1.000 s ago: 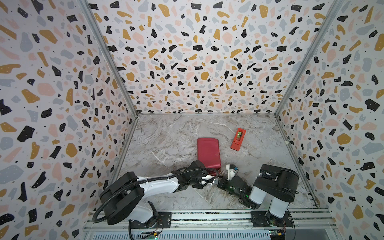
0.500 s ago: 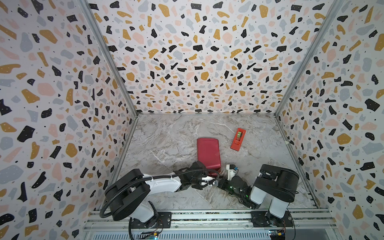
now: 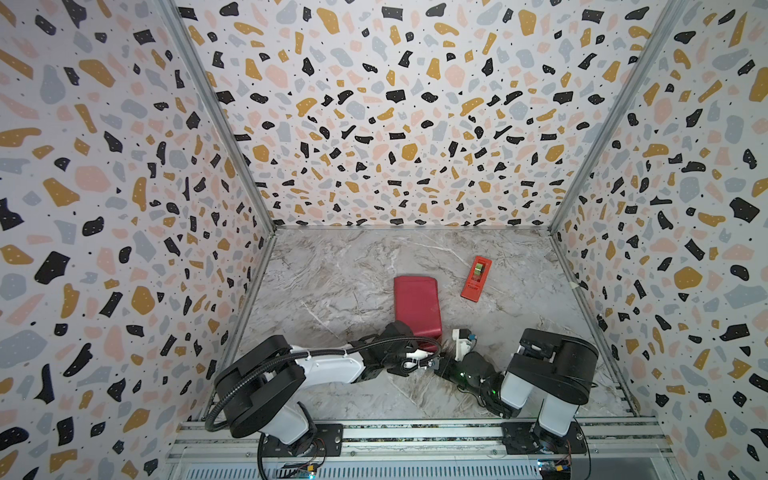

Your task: Wrap the gift box in paper

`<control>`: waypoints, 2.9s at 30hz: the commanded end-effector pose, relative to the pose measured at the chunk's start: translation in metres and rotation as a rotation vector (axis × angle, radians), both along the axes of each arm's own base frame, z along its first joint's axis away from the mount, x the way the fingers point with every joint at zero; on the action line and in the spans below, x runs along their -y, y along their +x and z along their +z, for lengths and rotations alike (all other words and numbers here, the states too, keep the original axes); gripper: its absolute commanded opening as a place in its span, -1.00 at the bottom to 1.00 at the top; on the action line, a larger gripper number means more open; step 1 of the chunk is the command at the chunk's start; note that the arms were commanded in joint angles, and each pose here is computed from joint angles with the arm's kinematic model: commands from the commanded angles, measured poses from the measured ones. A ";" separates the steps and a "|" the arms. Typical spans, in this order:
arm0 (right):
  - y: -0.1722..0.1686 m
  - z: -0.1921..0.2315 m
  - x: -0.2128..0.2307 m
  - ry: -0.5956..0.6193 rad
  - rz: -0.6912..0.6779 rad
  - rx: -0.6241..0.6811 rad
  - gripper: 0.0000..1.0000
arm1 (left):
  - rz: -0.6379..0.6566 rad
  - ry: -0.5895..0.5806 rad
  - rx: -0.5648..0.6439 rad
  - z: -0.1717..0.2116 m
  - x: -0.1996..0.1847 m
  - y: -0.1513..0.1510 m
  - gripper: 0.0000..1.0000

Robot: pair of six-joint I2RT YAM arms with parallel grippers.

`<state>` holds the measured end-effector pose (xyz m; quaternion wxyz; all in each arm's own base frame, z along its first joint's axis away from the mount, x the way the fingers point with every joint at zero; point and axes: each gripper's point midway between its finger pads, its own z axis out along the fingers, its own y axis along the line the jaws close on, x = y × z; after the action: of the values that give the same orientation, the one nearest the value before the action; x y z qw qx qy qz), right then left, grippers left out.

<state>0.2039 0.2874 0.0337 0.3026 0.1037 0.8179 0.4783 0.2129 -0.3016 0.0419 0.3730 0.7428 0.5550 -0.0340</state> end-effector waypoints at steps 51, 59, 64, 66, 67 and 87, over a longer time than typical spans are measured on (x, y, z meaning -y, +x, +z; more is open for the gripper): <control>0.056 0.088 0.051 -0.387 0.253 0.233 0.43 | 0.088 -0.336 -0.059 0.027 0.033 -0.024 -1.00; 0.056 0.059 0.046 -0.434 0.311 0.172 0.46 | 0.110 -0.407 -0.079 0.033 0.033 -0.026 -1.00; 0.051 0.040 0.055 -0.477 0.306 0.140 0.44 | 0.127 -0.429 -0.066 0.038 0.031 -0.024 -1.00; 0.050 0.037 0.058 -0.489 0.302 0.139 0.44 | 0.140 -0.431 -0.060 0.038 0.030 -0.022 -1.00; 0.050 0.035 0.059 -0.494 0.300 0.137 0.44 | 0.141 -0.436 -0.059 0.040 0.031 -0.021 -1.00; 0.047 0.019 0.061 -0.527 0.331 0.102 0.44 | 0.270 -0.550 -0.073 0.053 0.028 -0.004 -1.00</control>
<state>0.2600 0.2410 0.0788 0.3094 -0.1372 0.8788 0.3363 0.1962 -0.3190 0.0633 0.4868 0.5787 0.6391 -0.1400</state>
